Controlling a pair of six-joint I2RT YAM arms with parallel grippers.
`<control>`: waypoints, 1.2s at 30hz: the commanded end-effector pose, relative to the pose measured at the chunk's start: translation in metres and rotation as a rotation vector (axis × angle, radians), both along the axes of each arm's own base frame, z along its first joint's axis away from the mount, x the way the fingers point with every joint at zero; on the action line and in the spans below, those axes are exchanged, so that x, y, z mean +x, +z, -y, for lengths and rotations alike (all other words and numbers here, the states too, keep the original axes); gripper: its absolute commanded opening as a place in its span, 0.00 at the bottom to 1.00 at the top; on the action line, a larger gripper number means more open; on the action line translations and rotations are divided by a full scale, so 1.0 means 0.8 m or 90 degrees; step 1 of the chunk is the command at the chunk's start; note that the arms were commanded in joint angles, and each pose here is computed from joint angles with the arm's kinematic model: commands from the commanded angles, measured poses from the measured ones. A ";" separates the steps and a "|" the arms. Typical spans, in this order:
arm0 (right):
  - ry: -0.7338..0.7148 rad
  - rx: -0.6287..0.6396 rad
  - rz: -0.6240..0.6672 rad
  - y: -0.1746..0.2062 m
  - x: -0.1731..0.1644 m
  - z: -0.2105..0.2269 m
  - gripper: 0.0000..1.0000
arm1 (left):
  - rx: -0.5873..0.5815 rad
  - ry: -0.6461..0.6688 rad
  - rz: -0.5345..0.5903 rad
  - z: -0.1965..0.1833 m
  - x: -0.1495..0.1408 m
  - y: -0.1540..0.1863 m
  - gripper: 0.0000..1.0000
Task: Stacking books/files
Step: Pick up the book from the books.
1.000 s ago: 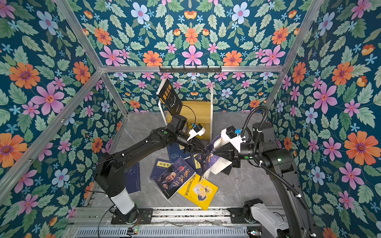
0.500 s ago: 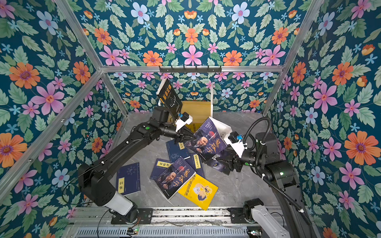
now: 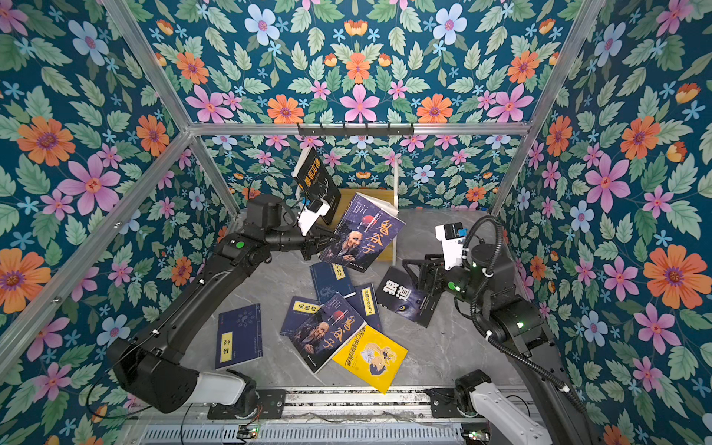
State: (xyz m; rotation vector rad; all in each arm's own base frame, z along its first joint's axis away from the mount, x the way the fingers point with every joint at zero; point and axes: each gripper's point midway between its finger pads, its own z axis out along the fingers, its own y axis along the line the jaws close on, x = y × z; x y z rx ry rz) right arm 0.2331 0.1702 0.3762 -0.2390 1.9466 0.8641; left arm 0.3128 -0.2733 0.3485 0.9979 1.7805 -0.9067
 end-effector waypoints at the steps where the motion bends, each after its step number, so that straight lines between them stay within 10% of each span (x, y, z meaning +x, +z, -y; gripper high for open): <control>1: -0.117 0.109 0.009 0.041 0.027 -0.011 0.81 | -0.028 0.012 0.038 -0.002 0.007 0.022 0.00; 17: -0.168 0.232 -0.203 0.013 0.101 -0.092 0.80 | -0.039 0.037 0.062 -0.008 0.011 0.029 0.00; 36: -0.124 0.231 -0.214 0.033 0.137 -0.159 0.82 | -0.017 0.015 0.080 0.000 0.006 0.013 0.00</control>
